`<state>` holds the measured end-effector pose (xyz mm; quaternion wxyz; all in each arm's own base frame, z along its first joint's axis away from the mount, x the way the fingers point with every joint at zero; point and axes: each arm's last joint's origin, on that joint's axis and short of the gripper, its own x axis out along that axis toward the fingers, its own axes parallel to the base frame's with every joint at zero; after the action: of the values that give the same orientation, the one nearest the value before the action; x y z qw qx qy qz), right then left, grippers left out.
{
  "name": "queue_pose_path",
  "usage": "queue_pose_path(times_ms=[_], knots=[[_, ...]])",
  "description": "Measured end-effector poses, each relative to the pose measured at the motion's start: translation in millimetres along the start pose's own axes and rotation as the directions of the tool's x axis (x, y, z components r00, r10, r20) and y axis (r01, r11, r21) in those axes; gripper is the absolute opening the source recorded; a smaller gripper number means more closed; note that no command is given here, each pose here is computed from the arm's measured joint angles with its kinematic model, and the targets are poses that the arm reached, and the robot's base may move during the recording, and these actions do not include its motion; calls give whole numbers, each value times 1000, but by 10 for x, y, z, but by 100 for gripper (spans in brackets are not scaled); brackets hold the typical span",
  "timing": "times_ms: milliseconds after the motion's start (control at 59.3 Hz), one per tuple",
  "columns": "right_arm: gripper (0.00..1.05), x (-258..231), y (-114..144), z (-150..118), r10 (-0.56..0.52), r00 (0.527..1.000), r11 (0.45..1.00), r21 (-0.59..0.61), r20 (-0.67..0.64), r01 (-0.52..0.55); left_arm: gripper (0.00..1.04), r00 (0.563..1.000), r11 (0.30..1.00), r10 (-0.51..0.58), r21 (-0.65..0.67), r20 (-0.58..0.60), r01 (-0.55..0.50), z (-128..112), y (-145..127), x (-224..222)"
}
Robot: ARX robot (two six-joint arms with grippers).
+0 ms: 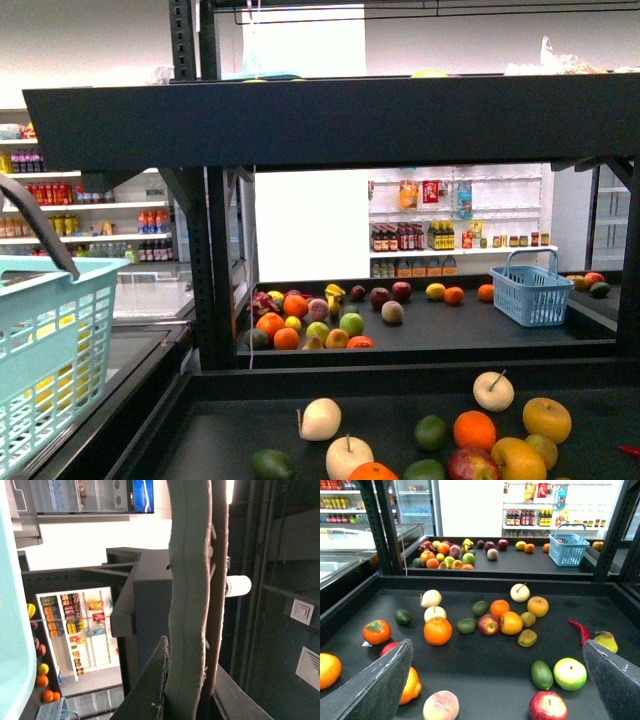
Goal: Pick lemon from shelf
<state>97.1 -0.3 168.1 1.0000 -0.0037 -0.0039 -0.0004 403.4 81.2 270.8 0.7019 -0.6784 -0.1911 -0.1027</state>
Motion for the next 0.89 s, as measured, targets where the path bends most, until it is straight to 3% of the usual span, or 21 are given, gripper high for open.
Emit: queue_pose_path(times_ms=[236,404,556,893], knots=[[102,0,0,0,0,1000,1000,0,0,0,11,999,1000,-23,-17,25,23,303,324,-65],[102,0,0,0,0,1000,1000,0,0,0,11,999,998,-39,-39,5,39,346,483,-100],[102,0,0,0,0,1000,1000,0,0,0,11,1000,998,6,-70,-4,-6,354,688,-136],[102,0,0,0,0,1000,1000,0,0,0,11,1000,997,5,-78,3,-5,357,712,-142]])
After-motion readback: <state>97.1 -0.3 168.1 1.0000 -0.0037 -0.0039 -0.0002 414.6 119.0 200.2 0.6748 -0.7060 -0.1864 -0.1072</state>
